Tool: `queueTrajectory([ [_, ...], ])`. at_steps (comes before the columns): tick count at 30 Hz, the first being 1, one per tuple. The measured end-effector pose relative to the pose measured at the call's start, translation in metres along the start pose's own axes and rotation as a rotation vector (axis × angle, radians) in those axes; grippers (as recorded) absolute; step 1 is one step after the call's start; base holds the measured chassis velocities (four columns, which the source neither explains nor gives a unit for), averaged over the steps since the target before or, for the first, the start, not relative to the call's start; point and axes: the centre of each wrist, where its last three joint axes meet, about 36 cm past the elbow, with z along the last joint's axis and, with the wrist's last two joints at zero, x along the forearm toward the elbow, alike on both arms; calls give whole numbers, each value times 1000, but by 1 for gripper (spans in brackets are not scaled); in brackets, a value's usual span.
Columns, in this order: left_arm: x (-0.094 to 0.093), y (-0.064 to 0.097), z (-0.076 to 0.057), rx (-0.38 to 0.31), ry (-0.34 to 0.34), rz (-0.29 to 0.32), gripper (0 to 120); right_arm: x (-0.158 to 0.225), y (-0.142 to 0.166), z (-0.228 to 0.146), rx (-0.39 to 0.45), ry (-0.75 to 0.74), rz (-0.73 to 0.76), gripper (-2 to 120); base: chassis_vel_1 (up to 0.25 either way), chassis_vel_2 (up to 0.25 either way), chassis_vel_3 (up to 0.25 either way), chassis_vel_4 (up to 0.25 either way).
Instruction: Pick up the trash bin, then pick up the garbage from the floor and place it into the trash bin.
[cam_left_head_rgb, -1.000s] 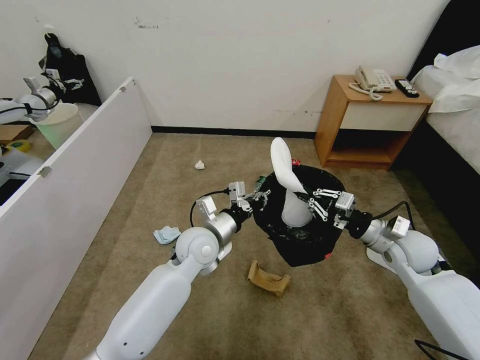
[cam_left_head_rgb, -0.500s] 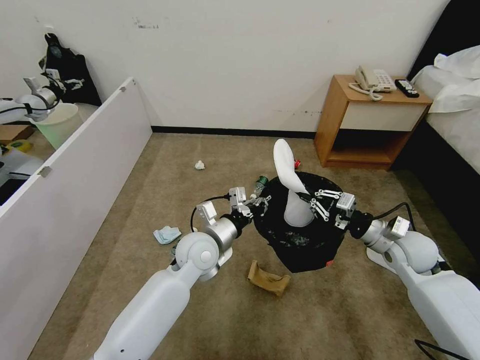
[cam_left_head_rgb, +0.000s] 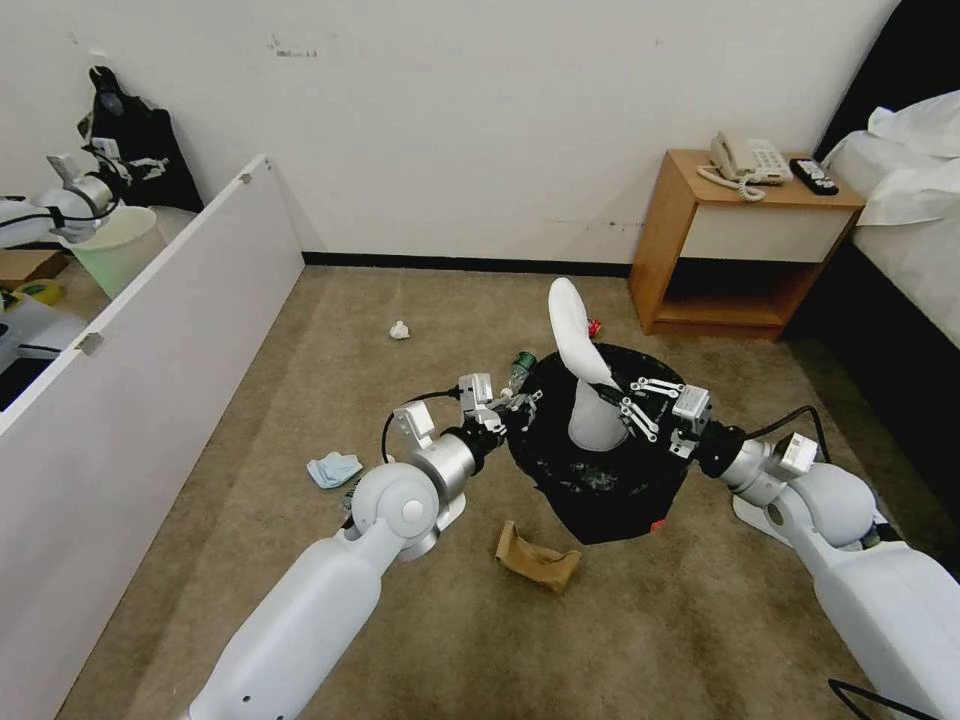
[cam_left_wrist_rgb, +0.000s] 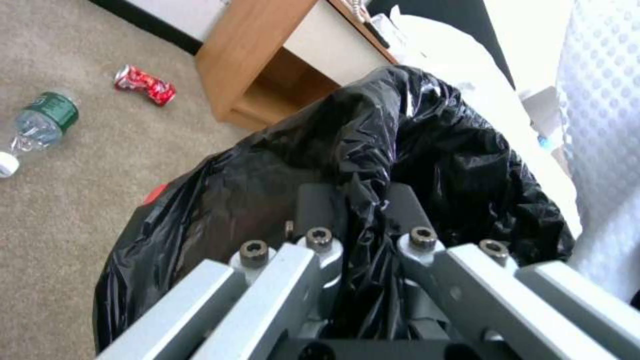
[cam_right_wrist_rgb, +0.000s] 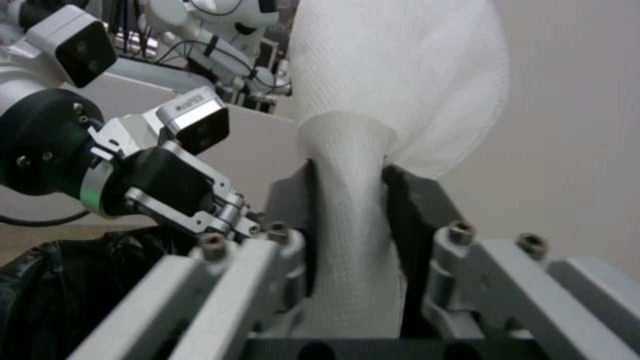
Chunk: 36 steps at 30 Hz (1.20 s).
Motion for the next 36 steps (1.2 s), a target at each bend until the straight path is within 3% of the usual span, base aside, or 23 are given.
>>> queueTrajectory([
  [18, 0, 3, -1, -10, -1, -5, 4, 3, -4, 3, 3, 5, 11, 98, 0, 0, 0, 0],
  [30, 1, 5, 0, -13, -5, -10, 4, 8, -9, 5, 5, 5, 37, 100, 0, 0, 0, 0],
  [36, 4, 7, -1, -13, -11, -17, 4, 18, -19, 3, 18, -2, 119, 100, 0, 0, 0, 0],
])
